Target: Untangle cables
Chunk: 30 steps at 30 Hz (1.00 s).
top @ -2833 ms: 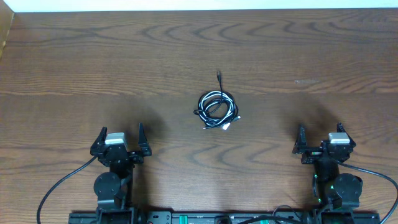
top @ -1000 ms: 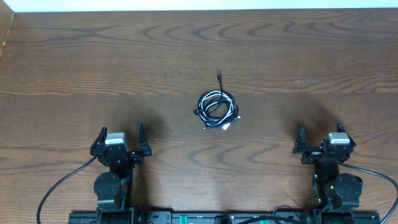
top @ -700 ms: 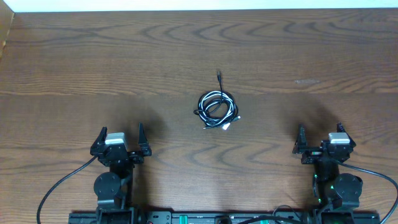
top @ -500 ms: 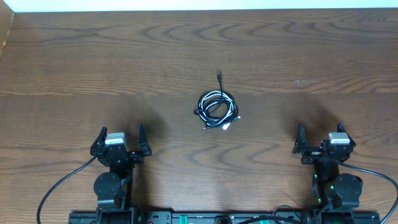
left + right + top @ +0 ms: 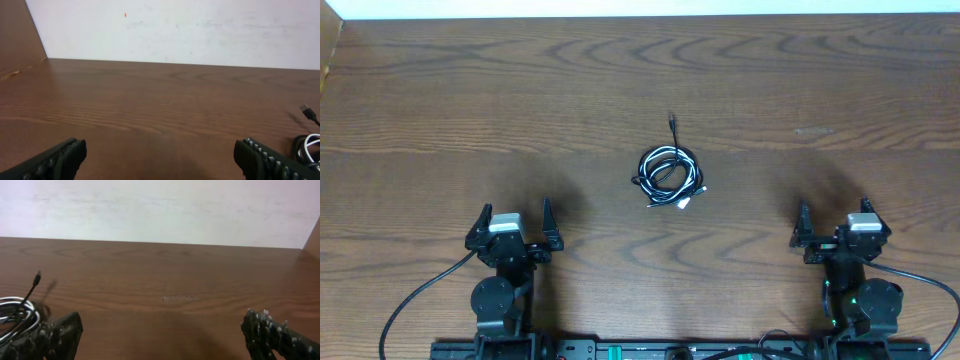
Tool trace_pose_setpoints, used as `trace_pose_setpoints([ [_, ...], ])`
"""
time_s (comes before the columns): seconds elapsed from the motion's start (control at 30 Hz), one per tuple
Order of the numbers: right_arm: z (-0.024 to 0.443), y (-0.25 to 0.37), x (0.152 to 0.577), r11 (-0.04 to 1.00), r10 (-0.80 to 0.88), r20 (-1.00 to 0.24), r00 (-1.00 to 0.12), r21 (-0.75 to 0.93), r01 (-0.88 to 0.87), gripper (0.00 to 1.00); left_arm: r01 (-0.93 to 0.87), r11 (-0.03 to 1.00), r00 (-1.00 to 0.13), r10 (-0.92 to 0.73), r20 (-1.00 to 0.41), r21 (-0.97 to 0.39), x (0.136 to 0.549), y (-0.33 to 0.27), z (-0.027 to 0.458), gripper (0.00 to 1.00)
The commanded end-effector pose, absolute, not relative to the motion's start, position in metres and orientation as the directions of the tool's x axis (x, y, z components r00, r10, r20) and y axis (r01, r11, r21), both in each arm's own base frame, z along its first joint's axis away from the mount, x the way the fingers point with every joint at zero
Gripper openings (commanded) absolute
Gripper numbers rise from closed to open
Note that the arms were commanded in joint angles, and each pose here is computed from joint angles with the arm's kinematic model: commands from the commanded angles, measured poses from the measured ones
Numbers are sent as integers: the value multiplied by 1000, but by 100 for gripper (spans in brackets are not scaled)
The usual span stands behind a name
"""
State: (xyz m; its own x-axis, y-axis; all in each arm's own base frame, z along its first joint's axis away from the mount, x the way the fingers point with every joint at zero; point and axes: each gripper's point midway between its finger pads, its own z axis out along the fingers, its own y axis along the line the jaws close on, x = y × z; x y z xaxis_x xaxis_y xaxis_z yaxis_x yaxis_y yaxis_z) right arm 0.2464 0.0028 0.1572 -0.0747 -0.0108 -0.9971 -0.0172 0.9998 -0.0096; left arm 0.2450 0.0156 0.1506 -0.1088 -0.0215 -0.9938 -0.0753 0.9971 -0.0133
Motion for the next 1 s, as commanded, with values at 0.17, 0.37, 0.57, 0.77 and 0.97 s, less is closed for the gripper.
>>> trace_pose_setpoints([
  [0.17, 160, 37, 243, 977, -1, -998, -64, 13, -213, 99, -93, 996, -168, -19, -986, -3, 243, 19, 133, 100],
  [0.37, 163, 54, 238, 951, 8, -998, -67, 28, -307, 99, -93, 996, -167, -19, -986, -3, 243, 19, 133, 100],
  [0.57, 163, 54, 240, 950, 27, -993, -111, 60, -307, 99, -93, 996, -164, -18, -986, -3, 244, 19, 134, 100],
  [0.77, 167, 54, 246, 950, 26, -985, -170, 77, -303, 99, -93, 996, -150, -18, -989, -4, 244, 19, 140, 100],
  [0.97, 179, 57, 257, 945, 25, -973, -227, 97, -312, 99, -93, 996, -128, -17, -992, -5, 243, 19, 152, 100],
])
